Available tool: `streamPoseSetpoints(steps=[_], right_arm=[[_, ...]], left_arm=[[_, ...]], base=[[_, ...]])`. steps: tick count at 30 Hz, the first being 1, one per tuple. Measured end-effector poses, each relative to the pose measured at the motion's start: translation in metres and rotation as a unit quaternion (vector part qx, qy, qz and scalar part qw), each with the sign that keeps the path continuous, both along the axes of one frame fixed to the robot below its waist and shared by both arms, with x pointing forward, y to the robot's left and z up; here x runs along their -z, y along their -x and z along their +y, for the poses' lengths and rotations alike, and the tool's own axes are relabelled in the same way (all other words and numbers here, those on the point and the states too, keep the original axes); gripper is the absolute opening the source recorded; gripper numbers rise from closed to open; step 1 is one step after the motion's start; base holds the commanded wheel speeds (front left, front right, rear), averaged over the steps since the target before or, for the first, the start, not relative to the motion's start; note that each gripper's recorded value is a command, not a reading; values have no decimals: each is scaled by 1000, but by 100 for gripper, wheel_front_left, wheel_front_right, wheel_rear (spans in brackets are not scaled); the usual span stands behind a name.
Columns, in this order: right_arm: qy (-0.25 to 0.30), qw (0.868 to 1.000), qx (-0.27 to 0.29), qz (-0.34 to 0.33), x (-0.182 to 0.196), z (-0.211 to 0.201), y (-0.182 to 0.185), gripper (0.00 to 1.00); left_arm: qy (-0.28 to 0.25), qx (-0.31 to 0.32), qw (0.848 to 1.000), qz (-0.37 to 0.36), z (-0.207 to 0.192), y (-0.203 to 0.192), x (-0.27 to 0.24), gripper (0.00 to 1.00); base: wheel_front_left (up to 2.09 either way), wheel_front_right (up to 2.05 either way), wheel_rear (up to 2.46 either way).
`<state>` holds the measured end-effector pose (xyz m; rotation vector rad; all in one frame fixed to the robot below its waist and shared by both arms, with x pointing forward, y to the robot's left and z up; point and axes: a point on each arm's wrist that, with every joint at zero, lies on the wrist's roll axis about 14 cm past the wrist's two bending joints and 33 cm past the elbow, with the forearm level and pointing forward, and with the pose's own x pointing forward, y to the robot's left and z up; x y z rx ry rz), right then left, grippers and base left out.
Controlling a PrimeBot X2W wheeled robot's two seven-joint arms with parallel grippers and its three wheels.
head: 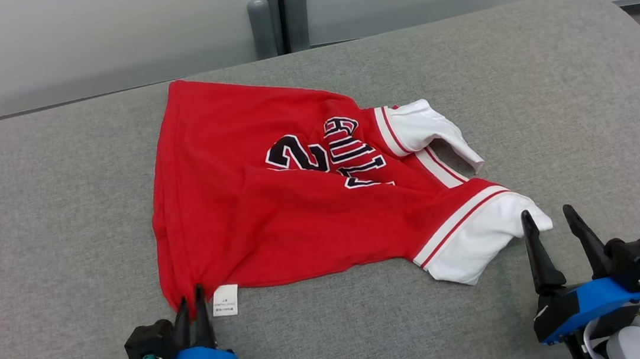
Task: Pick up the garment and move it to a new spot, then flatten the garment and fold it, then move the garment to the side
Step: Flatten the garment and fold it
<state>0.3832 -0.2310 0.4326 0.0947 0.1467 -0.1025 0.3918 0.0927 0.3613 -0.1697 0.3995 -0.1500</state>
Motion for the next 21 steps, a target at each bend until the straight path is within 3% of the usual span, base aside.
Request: streamPoseSetpoints(steps=[9, 15, 17, 19, 21], right_arm=[[-7, 1000, -17, -7, -2, 12, -10, 100], [-12, 1000, -20, -6, -1, 15, -15, 100], [-11, 1000, -17, -4, 0, 13, -15, 100], [-9, 1000, -11, -3, 0, 8, -15, 100], [-7, 1000, -5, -4, 0, 4, -15, 100]], left_arm=[[28, -32, 996, -77, 14, -23, -48, 0], [10, -59, 996, -71, 33, -33, -40, 0], [7, -68, 996, -53, 37, -37, -28, 32], [-1, -65, 997, -42, 37, -42, -20, 95], [-6, -64, 998, -28, 37, -45, -10, 100]], base=[[0, 0, 0], [0, 0, 0], [0, 0, 0], [0, 0, 0], [0, 0, 0]])
